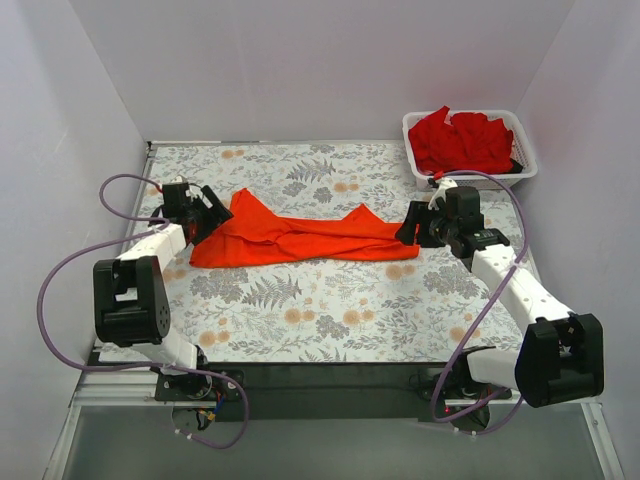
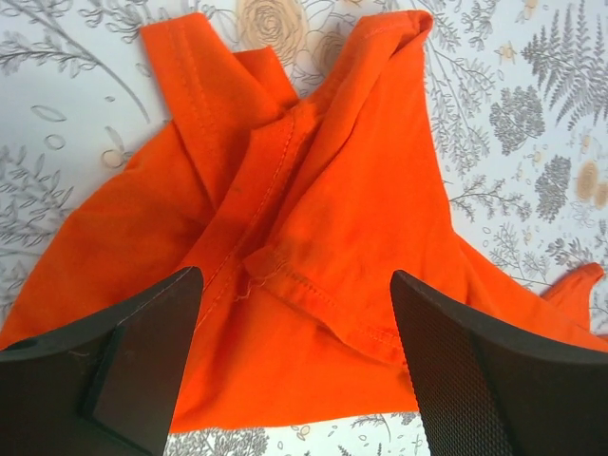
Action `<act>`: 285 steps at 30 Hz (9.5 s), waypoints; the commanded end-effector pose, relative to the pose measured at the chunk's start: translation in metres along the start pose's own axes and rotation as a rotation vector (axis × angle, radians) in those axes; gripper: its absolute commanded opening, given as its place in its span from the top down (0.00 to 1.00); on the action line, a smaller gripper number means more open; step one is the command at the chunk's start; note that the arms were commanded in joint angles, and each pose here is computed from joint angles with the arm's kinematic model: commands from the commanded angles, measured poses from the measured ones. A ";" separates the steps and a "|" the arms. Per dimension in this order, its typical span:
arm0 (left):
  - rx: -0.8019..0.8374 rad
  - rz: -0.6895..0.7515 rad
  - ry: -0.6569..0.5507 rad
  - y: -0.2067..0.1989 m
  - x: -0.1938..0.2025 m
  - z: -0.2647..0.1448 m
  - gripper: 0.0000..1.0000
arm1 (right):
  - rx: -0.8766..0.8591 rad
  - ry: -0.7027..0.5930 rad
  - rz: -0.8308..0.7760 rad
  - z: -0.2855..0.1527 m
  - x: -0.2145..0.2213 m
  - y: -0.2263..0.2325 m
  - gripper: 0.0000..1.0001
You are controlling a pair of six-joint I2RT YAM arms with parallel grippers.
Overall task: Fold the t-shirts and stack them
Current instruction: Flatten the tshirt out
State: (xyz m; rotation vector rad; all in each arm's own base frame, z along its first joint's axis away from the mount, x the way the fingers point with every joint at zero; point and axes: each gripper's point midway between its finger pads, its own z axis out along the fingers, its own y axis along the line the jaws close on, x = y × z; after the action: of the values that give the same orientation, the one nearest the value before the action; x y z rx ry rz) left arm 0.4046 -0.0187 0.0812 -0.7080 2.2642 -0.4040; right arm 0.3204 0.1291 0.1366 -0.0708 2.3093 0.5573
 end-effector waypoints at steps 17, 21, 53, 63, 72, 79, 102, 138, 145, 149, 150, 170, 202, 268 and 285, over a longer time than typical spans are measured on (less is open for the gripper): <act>0.216 -0.045 0.115 -0.018 0.004 0.028 0.21 | -0.100 -0.074 -0.068 -0.007 -0.012 0.018 0.33; 0.239 -0.045 0.134 -0.022 0.007 0.029 0.21 | -0.095 -0.082 -0.073 -0.008 -0.013 0.017 0.33; 0.342 -0.037 0.119 -0.041 0.004 0.013 0.48 | -0.073 -0.080 -0.066 -0.006 -0.010 0.012 0.34; 0.321 -0.063 0.170 -0.032 0.016 0.027 0.47 | -0.075 -0.066 -0.060 -0.001 -0.003 0.010 0.34; 0.328 -0.047 0.146 -0.035 0.010 0.025 0.65 | -0.042 -0.067 -0.053 0.001 -0.003 0.004 0.34; 0.345 -0.017 0.099 -0.045 -0.005 0.010 1.00 | 0.043 -0.079 -0.040 0.007 -0.009 -0.011 0.35; 0.292 0.036 -0.144 -0.057 -0.053 -0.076 1.00 | 0.051 0.037 0.225 0.069 -0.009 -0.075 0.44; 0.277 0.026 -0.117 -0.051 -0.047 -0.069 1.00 | 0.040 -0.033 0.649 0.094 0.018 -0.082 0.45; 0.276 0.026 -0.119 -0.051 -0.047 -0.070 1.00 | 0.022 -0.071 0.702 0.093 0.012 -0.091 0.45; 0.277 0.027 -0.117 -0.051 -0.047 -0.070 1.00 | 0.000 -0.078 0.712 0.095 0.007 -0.088 0.45; 0.279 0.029 -0.117 -0.052 -0.047 -0.070 1.00 | -0.001 -0.080 0.718 0.096 0.007 -0.089 0.45; 0.271 0.028 -0.116 -0.050 -0.046 -0.069 1.00 | -0.099 -0.108 0.703 0.104 -0.021 -0.077 0.46; 0.266 0.028 -0.114 -0.048 -0.046 -0.068 1.00 | -0.142 -0.135 0.647 0.114 -0.010 -0.080 0.48; 0.193 -0.121 -0.169 -0.032 -0.093 -0.062 1.00 | -0.351 -0.305 0.405 0.085 -0.108 -0.040 0.99; 0.177 -0.006 -0.857 -0.108 -0.249 -0.331 1.00 | -0.352 -0.618 -0.068 -0.134 -0.261 0.069 0.99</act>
State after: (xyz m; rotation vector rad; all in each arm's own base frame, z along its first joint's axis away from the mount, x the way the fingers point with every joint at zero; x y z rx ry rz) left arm 0.4115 0.0480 0.4386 -0.6119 1.5583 -0.3960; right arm 0.4350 0.1184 0.3952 -0.0574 1.6176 0.9480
